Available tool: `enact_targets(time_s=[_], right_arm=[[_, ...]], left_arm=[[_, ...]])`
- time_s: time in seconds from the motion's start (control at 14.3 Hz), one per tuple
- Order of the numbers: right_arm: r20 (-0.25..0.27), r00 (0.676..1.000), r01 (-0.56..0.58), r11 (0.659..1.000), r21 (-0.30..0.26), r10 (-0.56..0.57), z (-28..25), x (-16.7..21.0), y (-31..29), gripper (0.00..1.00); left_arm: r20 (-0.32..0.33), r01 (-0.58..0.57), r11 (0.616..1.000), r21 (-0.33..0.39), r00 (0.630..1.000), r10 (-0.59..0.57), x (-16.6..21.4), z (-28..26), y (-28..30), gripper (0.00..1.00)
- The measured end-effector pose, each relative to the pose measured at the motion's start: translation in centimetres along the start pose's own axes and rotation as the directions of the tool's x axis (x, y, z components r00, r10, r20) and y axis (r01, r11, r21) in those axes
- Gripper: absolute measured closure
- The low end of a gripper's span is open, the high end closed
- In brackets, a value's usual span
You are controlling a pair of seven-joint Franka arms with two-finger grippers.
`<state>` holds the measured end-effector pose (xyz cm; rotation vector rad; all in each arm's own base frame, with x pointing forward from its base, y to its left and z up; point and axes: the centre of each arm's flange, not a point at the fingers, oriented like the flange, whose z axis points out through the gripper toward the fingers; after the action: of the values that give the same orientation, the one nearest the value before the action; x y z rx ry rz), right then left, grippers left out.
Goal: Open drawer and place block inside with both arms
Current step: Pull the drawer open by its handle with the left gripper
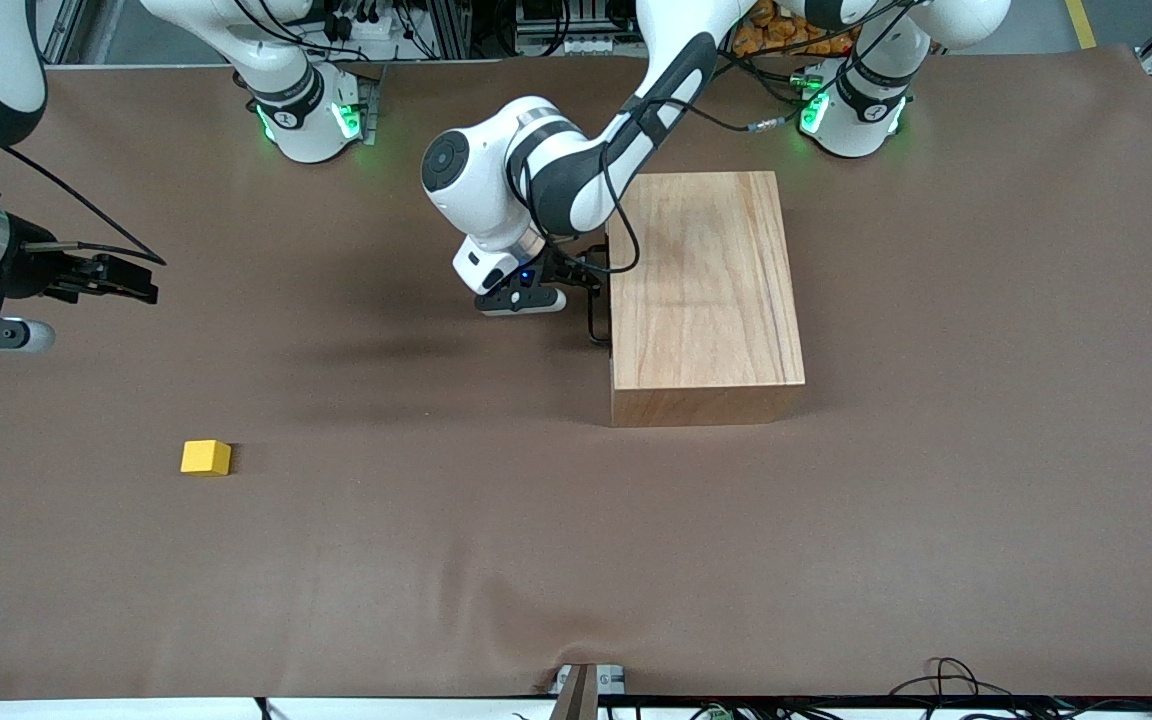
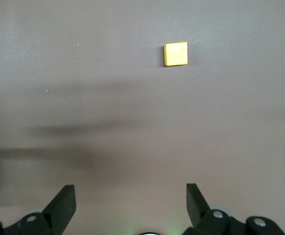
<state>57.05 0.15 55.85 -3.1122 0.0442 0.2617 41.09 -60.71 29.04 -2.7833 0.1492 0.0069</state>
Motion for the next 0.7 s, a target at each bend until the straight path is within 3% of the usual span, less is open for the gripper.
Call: enact_targets(time_s=[0.7], right_arm=[[0.002,1.000,0.000,1.000,0.000,0.000,0.04,-0.01,-0.01,0.00]], left_arm=[[-0.035,0.000,0.999,-0.044,0.999,-0.001,0.08,-0.42,0.78,0.00]])
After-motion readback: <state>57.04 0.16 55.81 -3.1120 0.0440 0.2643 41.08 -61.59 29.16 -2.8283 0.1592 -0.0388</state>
